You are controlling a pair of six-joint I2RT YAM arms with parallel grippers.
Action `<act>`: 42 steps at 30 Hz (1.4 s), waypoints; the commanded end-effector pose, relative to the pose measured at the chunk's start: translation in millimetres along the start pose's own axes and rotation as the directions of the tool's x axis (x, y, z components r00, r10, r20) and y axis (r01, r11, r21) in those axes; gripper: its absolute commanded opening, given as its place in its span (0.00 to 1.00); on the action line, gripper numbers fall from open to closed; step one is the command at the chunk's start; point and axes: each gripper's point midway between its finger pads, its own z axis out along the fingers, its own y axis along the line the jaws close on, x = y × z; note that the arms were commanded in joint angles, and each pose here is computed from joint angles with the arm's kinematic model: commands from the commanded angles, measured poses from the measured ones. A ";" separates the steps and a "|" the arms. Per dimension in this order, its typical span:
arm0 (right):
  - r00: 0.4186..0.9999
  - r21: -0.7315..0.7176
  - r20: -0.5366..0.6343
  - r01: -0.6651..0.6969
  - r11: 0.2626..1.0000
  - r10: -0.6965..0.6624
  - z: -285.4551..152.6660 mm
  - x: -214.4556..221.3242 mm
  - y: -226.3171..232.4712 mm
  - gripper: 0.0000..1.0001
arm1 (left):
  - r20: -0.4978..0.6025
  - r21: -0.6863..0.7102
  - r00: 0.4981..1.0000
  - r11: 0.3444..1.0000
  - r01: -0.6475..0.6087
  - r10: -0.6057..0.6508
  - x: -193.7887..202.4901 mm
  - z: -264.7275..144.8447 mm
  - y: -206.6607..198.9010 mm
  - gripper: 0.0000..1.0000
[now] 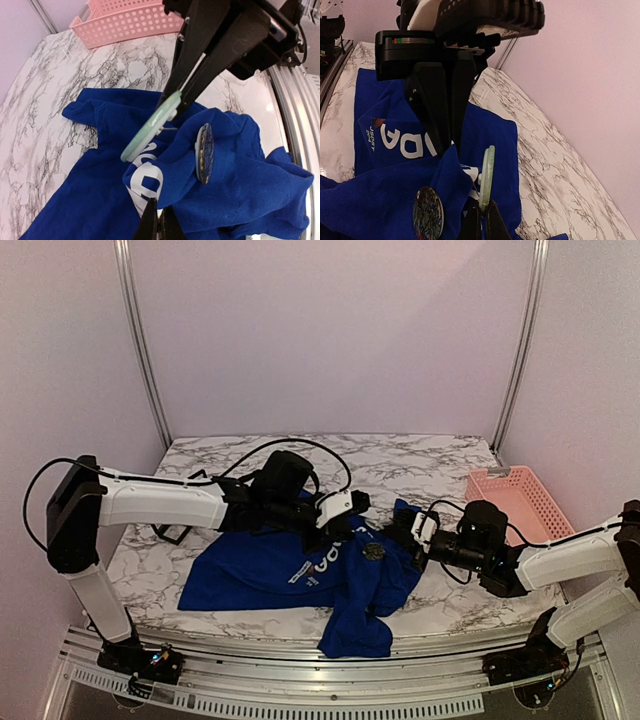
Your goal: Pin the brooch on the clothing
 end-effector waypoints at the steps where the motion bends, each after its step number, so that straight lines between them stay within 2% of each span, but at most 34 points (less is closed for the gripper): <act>1: 0.999 -0.010 0.042 0.015 1.000 -0.014 2.7 -11.7 1.4 0.00 | 0.023 0.040 0.974 0.973 0.225 -0.226 -20.1 -17.7 -1.9 0.00; 6: 0.998 -0.005 0.063 0.028 1.000 -0.028 5.8 -17.9 3.2 0.00 | 0.033 0.087 0.947 0.944 0.317 -0.321 -27.5 -19.0 -8.6 0.00; 19: 0.998 0.056 0.009 0.059 0.997 -0.060 17.7 -7.8 3.0 0.00 | 0.043 0.113 0.928 0.925 0.363 -0.370 -38.7 -23.8 -10.2 0.00; 27: 0.995 0.129 -0.041 0.093 0.987 -0.089 10.6 -7.7 0.9 0.00 | 0.043 0.110 0.880 0.877 0.467 -0.474 -38.1 -22.5 -3.7 0.00; 33: 0.996 0.193 -0.044 0.089 0.977 -0.082 1.5 -13.7 -9.9 0.00 | 0.030 0.099 0.874 0.872 0.480 -0.485 -34.1 -22.4 -3.8 0.00; 42: 0.994 0.172 -0.085 0.077 0.982 -0.063 -8.6 -9.8 -0.6 0.00 | 0.053 0.103 0.871 0.870 0.482 -0.489 -38.2 -26.1 -3.6 0.00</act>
